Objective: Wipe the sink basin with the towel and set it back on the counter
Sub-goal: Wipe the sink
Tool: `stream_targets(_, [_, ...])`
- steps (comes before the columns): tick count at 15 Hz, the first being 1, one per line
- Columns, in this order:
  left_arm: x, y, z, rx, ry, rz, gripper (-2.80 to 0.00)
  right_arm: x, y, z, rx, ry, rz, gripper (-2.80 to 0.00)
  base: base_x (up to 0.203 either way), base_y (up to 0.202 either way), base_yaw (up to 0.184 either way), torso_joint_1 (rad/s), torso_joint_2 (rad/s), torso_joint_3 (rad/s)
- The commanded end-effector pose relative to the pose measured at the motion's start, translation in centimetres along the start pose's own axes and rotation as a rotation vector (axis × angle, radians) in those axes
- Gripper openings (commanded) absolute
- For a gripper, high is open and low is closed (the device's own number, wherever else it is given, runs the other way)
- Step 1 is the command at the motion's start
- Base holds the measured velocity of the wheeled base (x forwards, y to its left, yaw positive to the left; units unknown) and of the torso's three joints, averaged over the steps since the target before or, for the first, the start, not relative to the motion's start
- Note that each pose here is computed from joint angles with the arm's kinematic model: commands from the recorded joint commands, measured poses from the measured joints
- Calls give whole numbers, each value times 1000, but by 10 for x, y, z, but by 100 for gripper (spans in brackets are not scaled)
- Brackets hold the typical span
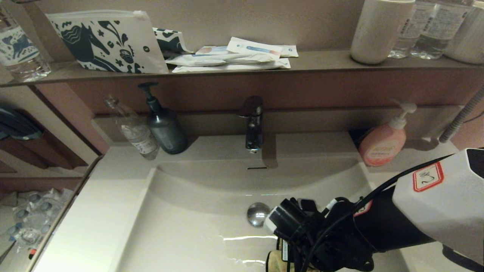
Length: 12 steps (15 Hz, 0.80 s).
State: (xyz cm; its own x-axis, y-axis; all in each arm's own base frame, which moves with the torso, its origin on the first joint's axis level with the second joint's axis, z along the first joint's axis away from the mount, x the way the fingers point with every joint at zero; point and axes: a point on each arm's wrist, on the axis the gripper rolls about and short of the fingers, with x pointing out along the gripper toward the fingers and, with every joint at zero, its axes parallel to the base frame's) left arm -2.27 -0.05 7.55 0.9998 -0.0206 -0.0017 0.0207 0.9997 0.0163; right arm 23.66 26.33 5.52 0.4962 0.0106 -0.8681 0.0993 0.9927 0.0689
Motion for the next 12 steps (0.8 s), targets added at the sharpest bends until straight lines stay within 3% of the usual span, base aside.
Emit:
stream_targets(1, [0, 0, 0, 0, 1, 1, -280, 0, 3, 0, 2, -5, 5, -280, 0, 0, 0, 0, 0, 0])
stream_targets(7, [0, 0, 0, 0, 1, 1, -280, -7, 10, 7, 17, -28, 40, -280, 0, 0, 0, 0, 0, 0])
stream_targets(12, [0, 0, 0, 0, 1, 1, -280, -18, 30, 1, -13, -35, 94, -280, 0, 0, 0, 0, 0, 0])
